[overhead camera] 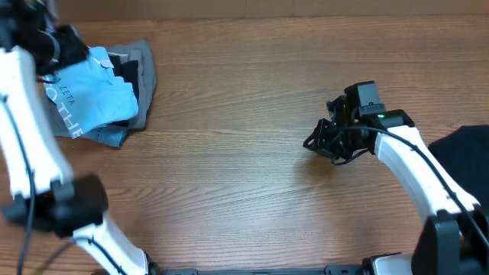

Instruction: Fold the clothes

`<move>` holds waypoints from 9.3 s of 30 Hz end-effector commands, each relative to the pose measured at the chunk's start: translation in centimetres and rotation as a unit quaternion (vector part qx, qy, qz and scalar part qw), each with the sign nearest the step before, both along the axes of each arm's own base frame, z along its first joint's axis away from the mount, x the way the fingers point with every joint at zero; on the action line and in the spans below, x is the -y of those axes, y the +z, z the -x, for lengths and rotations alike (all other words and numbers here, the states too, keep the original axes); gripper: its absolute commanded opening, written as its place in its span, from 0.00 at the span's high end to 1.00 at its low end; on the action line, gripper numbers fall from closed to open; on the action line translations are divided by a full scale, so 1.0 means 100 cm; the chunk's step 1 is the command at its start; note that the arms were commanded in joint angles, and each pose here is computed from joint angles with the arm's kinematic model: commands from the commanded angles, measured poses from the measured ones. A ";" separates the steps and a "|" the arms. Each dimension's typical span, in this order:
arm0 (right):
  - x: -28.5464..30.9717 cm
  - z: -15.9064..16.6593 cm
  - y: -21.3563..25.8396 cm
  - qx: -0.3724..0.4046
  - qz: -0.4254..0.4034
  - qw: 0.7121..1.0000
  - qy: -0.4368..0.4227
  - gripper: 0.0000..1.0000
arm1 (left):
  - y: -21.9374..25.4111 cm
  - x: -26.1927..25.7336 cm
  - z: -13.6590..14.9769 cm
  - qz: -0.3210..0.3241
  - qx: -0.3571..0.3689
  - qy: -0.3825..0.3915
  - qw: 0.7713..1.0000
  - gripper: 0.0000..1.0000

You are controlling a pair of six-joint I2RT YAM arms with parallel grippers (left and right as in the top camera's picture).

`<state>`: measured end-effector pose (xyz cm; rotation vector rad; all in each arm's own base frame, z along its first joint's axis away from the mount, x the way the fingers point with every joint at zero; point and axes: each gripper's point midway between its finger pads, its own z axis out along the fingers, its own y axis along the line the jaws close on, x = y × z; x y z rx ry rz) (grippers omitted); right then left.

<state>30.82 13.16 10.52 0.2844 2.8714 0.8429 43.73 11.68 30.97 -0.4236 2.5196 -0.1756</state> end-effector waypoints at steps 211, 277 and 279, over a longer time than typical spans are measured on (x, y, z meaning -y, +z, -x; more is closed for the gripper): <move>0.088 0.067 0.070 0.631 0.122 0.760 -0.095 0.00 | -0.148 0.162 0.197 -0.150 0.461 -0.225 0.845 0.00; 0.088 0.067 0.070 0.631 0.122 0.760 -0.095 0.00 | -0.148 0.162 0.197 -0.150 0.461 -0.225 0.845 0.00; 0.088 0.067 0.070 0.631 0.122 0.760 -0.095 0.00 | -0.148 0.162 0.197 -0.150 0.461 -0.225 0.845 0.00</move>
